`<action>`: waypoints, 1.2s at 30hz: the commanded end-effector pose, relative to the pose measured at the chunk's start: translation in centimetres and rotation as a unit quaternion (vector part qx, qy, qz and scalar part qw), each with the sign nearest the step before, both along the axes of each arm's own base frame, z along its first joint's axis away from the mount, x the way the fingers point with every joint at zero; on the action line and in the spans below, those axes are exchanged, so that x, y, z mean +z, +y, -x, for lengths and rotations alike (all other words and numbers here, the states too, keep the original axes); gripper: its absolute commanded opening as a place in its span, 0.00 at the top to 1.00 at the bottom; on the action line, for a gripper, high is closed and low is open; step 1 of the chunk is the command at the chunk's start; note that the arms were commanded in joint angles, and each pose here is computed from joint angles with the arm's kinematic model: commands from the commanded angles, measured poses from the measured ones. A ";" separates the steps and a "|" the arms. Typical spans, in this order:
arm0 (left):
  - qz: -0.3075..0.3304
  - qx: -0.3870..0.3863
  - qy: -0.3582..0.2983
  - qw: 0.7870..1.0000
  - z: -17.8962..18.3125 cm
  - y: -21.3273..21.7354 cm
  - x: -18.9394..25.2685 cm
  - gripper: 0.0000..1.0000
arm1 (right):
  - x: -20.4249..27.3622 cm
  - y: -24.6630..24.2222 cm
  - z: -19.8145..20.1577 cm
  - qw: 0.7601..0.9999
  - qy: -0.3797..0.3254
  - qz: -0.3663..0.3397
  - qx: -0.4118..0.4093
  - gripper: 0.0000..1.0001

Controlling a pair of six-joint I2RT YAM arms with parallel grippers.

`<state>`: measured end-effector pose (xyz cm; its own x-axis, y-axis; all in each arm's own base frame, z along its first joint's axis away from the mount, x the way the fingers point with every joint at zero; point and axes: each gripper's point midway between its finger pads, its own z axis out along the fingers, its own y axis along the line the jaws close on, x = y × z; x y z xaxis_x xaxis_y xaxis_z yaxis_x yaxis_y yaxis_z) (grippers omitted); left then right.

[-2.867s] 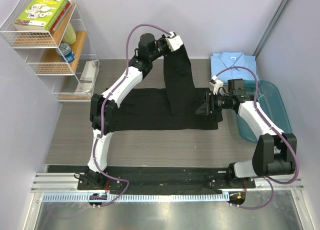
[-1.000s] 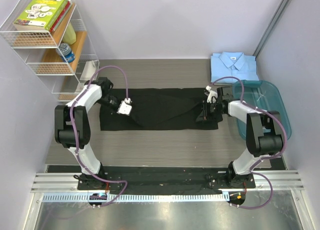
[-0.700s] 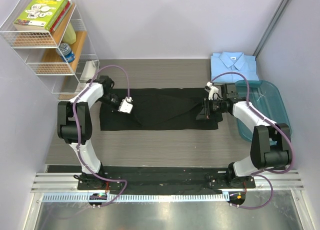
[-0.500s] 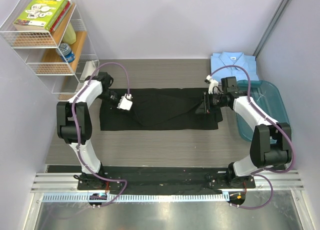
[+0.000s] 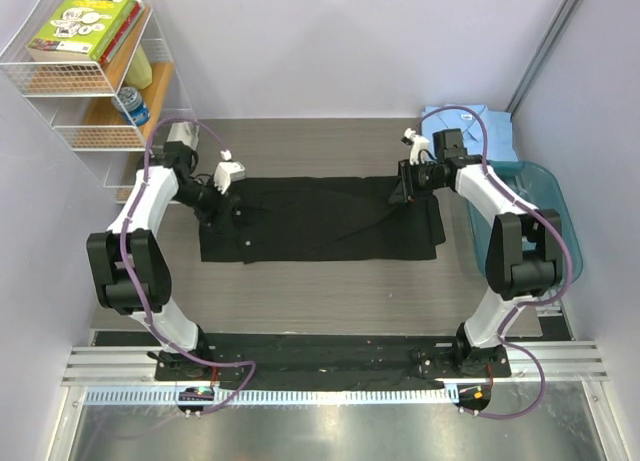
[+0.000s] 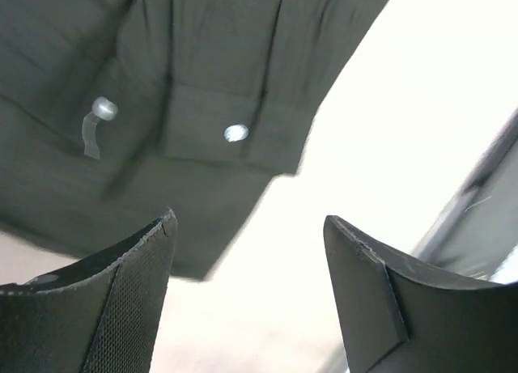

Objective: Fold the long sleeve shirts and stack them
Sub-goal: Neatly place the folded shirt into the bin

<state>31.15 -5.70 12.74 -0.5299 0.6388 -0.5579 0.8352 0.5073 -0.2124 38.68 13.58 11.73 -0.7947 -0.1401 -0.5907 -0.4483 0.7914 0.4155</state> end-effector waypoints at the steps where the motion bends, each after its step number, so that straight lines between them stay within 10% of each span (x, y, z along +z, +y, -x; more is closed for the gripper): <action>1: 0.082 0.247 0.189 0.947 2.0 -2.9 -0.5 0.25 | 0.4 0.2 -2.0 0.999 -0.028 0.034 0.002 0.71; 14: 0.047 0.473 0.142 0.868 -2.6 0.2 -6.4 0.55 | -1.1 0.6 -1.3 0.999 -0.014 0.042 0.014 0.69; 36: 0.063 0.461 0.150 0.872 -3.6 -0.6 -10.1 0.67 | -1.8 0.1 -0.9 0.998 -0.007 0.058 0.017 0.67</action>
